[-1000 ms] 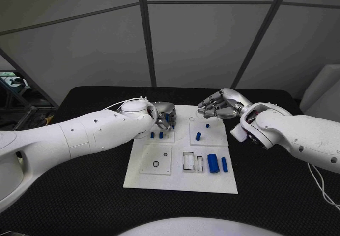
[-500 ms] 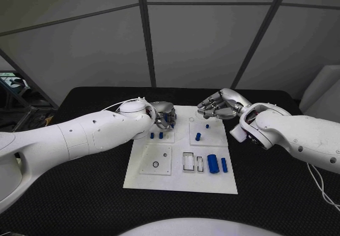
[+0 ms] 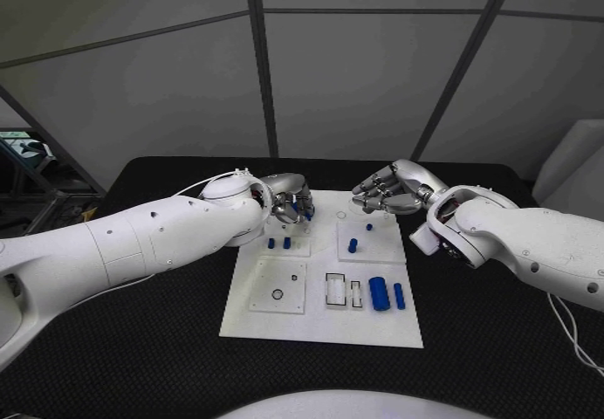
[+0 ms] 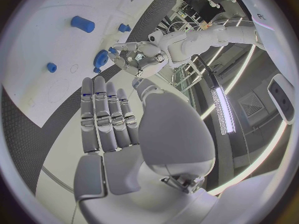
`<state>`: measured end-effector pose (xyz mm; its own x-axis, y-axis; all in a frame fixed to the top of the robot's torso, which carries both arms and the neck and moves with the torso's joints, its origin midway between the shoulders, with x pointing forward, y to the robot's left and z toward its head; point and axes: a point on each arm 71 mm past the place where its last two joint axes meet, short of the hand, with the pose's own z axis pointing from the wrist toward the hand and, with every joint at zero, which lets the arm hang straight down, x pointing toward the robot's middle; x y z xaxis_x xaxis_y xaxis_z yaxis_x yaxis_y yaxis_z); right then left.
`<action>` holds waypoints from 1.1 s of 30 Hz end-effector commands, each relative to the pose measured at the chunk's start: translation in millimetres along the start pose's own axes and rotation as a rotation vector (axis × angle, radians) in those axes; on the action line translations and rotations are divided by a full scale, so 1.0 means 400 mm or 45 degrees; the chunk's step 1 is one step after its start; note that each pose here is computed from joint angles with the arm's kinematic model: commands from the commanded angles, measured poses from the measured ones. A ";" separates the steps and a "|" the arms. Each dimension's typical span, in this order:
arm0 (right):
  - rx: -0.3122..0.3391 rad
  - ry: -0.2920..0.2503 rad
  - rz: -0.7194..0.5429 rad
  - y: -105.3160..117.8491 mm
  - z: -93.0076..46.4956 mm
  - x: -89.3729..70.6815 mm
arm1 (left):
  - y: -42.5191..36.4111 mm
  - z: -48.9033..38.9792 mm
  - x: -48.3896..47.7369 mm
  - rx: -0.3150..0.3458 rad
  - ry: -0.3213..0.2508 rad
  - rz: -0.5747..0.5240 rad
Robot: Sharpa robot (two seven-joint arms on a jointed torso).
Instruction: Assemble the parts on the task board
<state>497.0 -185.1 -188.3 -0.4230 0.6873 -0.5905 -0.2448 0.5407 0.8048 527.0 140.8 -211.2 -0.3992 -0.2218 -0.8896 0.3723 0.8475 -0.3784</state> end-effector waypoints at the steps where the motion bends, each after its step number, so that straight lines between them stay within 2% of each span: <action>1: -0.011 0.004 -0.003 0.002 0.001 -0.001 | 0.007 -0.014 -0.015 -0.007 -0.022 -0.059; 2: -0.011 0.004 -0.003 0.002 0.001 -0.002 | 0.010 -0.017 -0.018 -0.011 -0.022 -0.066; 9: -0.005 -0.001 -0.005 -0.003 0.000 -0.006 | 0.067 -0.059 -0.036 -0.095 0.004 -0.132; 12: -0.004 -0.002 -0.005 -0.003 0.000 -0.006 | 0.081 -0.068 -0.038 -0.117 0.017 -0.137; 16: -0.004 -0.001 -0.005 -0.003 0.001 -0.006 | 0.093 -0.074 -0.033 -0.137 0.037 -0.141; 23: -0.005 0.002 -0.005 -0.002 0.003 -0.004 | 0.114 -0.073 -0.012 -0.172 0.063 -0.149; 33: -0.007 0.004 -0.004 -0.001 0.003 -0.002 | 0.127 -0.069 -0.003 -0.201 0.076 -0.153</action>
<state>498.9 -186.8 -189.4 -0.4197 0.6877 -0.5923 -0.2409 0.5447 0.8032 522.9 197.1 -221.4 -0.4702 -0.3014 -0.8295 0.1985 0.8797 -0.4321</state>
